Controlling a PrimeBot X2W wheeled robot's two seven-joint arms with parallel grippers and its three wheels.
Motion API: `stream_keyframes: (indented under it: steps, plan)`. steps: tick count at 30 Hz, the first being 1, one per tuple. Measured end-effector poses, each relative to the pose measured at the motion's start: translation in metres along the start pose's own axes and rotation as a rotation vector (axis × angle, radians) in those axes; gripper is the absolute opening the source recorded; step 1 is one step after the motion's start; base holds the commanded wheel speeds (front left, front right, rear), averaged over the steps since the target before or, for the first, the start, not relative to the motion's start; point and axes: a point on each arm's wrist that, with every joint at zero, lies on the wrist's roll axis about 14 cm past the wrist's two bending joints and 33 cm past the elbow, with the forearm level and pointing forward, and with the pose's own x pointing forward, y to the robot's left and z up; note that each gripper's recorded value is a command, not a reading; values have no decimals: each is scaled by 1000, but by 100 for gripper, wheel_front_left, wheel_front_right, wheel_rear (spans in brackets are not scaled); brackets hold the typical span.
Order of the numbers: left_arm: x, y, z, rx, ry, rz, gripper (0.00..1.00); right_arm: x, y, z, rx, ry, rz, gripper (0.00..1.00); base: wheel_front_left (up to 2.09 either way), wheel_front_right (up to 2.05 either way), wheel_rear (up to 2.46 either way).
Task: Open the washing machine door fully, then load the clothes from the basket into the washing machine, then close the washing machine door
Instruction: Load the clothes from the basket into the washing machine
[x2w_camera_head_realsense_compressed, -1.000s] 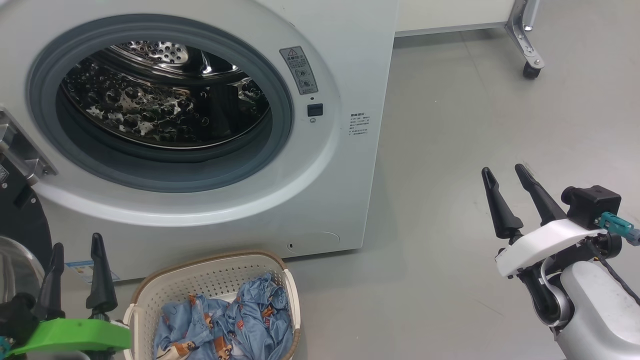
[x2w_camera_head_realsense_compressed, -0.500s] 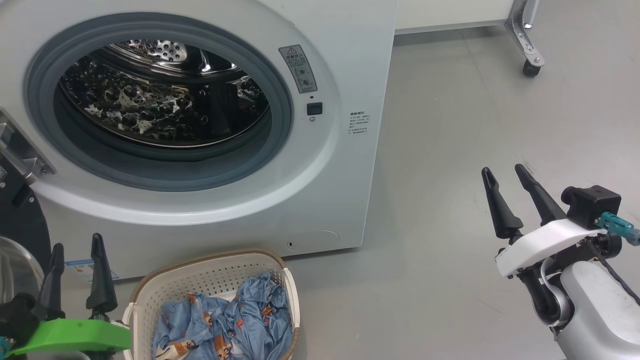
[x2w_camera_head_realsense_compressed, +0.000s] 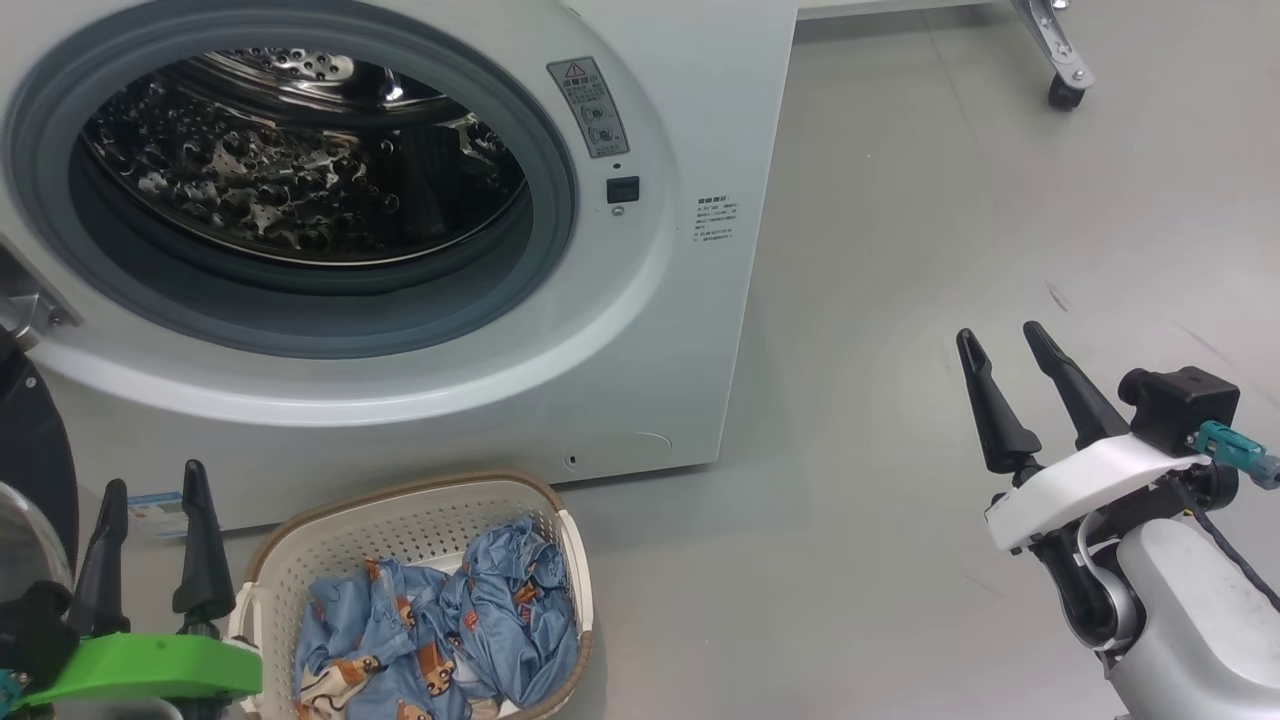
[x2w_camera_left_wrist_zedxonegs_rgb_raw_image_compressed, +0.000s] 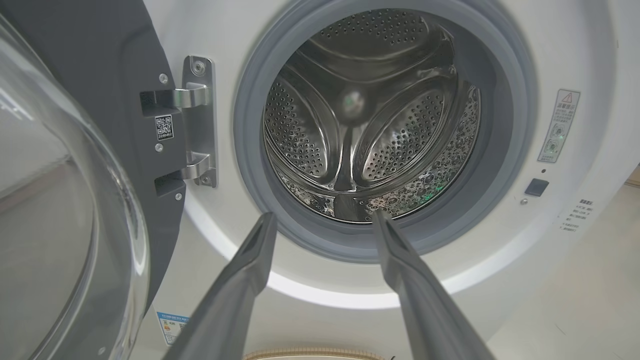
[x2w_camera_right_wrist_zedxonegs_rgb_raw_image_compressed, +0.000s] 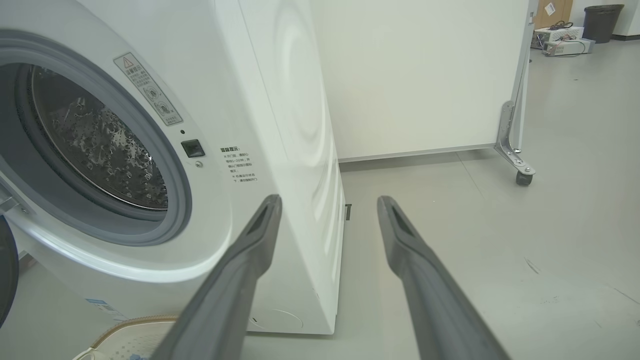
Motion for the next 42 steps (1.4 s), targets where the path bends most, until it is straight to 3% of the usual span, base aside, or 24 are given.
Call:
stream_keyframes:
  steps: [27,42]
  plan:
    - [42,2,-104,-39,277,-19,100,33,-39,-46,45,100,-78,100,0,0,0]
    - [54,7,-203,-67,557,-24,100,59,-54,-80,74,152,-98,100,0,0,0]
